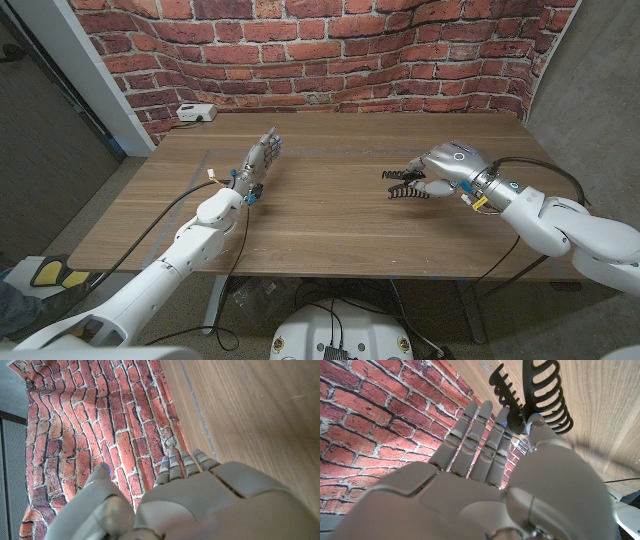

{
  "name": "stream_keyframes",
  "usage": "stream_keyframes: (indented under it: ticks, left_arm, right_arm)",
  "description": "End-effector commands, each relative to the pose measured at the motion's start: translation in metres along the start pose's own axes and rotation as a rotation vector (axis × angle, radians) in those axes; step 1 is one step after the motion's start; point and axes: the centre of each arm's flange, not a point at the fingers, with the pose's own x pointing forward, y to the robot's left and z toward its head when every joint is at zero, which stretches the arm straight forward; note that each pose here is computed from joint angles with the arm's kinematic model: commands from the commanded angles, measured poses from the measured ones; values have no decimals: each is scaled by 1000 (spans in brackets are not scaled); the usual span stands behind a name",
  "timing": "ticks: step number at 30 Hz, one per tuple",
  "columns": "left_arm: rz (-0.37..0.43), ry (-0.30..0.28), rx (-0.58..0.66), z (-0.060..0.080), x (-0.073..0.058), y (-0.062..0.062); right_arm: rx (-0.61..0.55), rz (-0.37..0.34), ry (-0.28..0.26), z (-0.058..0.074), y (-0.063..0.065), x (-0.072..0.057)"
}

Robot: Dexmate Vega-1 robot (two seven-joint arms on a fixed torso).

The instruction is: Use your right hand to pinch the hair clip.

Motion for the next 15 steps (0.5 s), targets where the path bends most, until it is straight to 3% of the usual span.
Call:
stream_keyframes:
  ticks: [1,15]
  left_arm:
    - [-1,-5,0,5,1,-4]
    - [0,-7,0,6,1,-11]
  right_arm:
    - [-4,-2,-3,-2,-4,-1]
    - [-9,4,-2,-8,-4,-6]
